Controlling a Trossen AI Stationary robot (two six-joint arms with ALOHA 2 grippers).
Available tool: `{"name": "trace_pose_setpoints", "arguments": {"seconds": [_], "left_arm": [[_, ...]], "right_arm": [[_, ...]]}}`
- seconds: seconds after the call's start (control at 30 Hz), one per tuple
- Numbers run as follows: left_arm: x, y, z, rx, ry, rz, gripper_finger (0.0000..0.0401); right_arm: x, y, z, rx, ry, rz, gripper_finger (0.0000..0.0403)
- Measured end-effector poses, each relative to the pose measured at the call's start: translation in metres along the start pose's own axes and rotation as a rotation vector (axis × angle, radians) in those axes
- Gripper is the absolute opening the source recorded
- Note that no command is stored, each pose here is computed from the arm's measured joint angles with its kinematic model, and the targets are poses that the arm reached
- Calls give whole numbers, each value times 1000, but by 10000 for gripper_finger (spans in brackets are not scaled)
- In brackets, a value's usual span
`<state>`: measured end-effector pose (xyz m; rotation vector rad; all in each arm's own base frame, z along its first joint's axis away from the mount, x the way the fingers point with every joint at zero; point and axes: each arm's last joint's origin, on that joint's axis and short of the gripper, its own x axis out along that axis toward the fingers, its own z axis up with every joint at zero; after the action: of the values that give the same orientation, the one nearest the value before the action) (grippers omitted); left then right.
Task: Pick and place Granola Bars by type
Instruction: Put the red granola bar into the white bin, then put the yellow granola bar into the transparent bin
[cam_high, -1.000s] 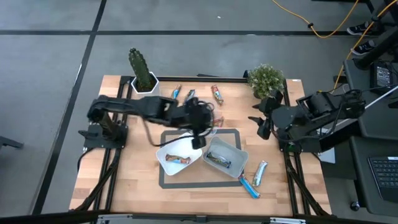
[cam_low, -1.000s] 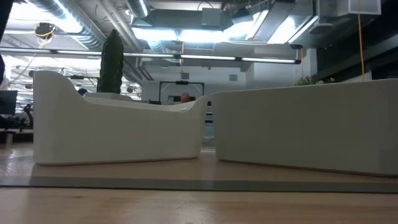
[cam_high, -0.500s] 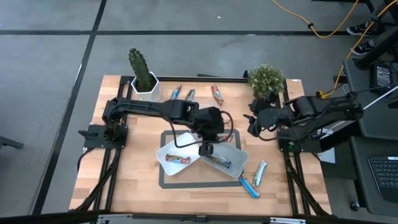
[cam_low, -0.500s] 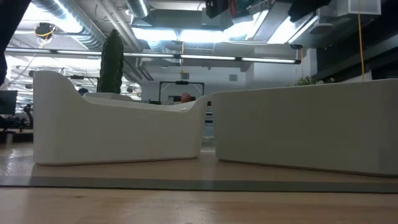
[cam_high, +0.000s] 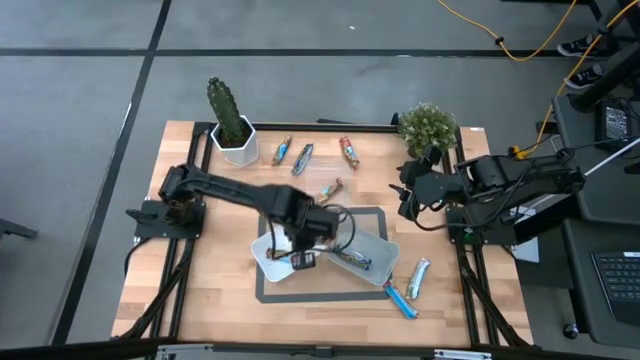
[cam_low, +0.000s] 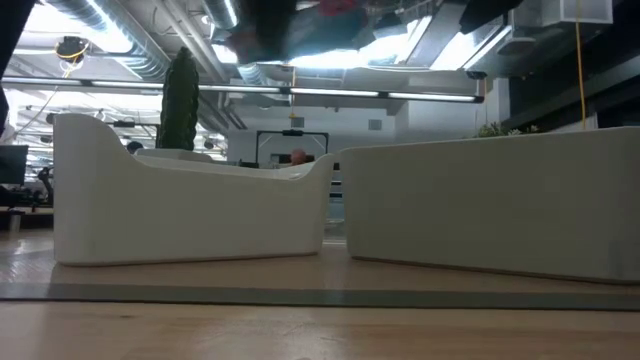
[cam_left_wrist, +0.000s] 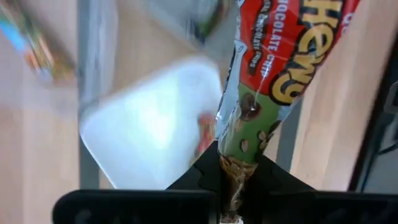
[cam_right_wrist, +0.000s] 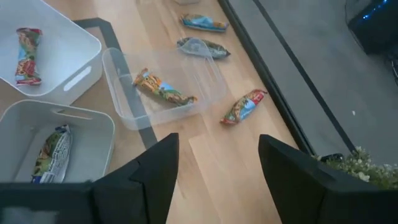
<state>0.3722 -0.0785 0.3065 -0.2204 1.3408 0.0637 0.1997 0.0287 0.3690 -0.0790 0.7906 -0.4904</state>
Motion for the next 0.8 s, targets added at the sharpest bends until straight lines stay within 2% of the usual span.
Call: {"name": "trace_pose_setpoints", "arguments": {"seconds": [0.17,0.43,0.67,0.8], "left_arm": [[24,-6,-20,-62,63,53,17],[50,1,-33,-208,118,139,32],[50,1,-34,-218,114,146,114],[50,0,-34,-226,112,151,166]], "right_arm": [[2,-3,2,11,-5,-9,222],[3,-4,2,39,8,10,222],[3,-4,-1,105,38,23,222],[2,-5,-9,167,138,59,222]]}}
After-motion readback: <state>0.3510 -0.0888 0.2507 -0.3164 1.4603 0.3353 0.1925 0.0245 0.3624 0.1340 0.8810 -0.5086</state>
